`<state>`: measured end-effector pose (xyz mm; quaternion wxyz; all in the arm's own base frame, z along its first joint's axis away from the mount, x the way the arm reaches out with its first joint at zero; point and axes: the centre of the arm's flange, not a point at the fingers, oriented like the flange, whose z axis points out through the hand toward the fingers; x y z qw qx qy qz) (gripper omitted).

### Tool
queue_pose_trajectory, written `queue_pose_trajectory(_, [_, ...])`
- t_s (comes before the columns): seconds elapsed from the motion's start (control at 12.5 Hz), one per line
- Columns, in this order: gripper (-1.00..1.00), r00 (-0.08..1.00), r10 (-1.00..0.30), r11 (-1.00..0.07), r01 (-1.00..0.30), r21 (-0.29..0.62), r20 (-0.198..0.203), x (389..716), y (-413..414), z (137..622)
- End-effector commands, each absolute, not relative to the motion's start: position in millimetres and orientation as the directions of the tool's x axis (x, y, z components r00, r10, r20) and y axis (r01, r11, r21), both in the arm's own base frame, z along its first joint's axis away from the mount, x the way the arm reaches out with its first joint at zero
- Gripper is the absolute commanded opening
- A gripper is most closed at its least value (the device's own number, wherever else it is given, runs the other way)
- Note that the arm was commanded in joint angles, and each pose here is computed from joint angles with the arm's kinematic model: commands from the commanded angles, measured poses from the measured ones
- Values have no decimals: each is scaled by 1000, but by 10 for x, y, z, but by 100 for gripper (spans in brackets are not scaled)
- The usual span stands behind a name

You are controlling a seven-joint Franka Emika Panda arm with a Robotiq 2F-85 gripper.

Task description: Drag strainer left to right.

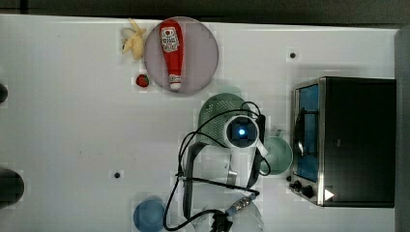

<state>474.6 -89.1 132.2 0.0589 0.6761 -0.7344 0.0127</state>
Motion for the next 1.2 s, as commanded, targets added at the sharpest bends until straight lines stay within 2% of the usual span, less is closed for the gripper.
queue_pose_trajectory(0.08, [100, 48, -995, -47, -999, 13, 93, 4877, -818, 1591])
queue_pose_trajectory(0.4, [100, 337, -941, -338, -941, -20, 45, 5027, -396, 2315])
queue_pose_trajectory(0.72, [100, 515, -856, -517, -856, 29, -39, 5019, -315, 3540])
queue_pose_trajectory(0.88, [100, 618, -784, -619, -785, 12, -60, 4959, -352, 4323])
queue_pose_trajectory(1.04, [100, 654, -755, -654, -756, -19, -53, 4845, -377, 5033])
queue_pose_trajectory(1.2, [100, 658, -750, -659, -752, -1, -64, 4651, -407, 5564])
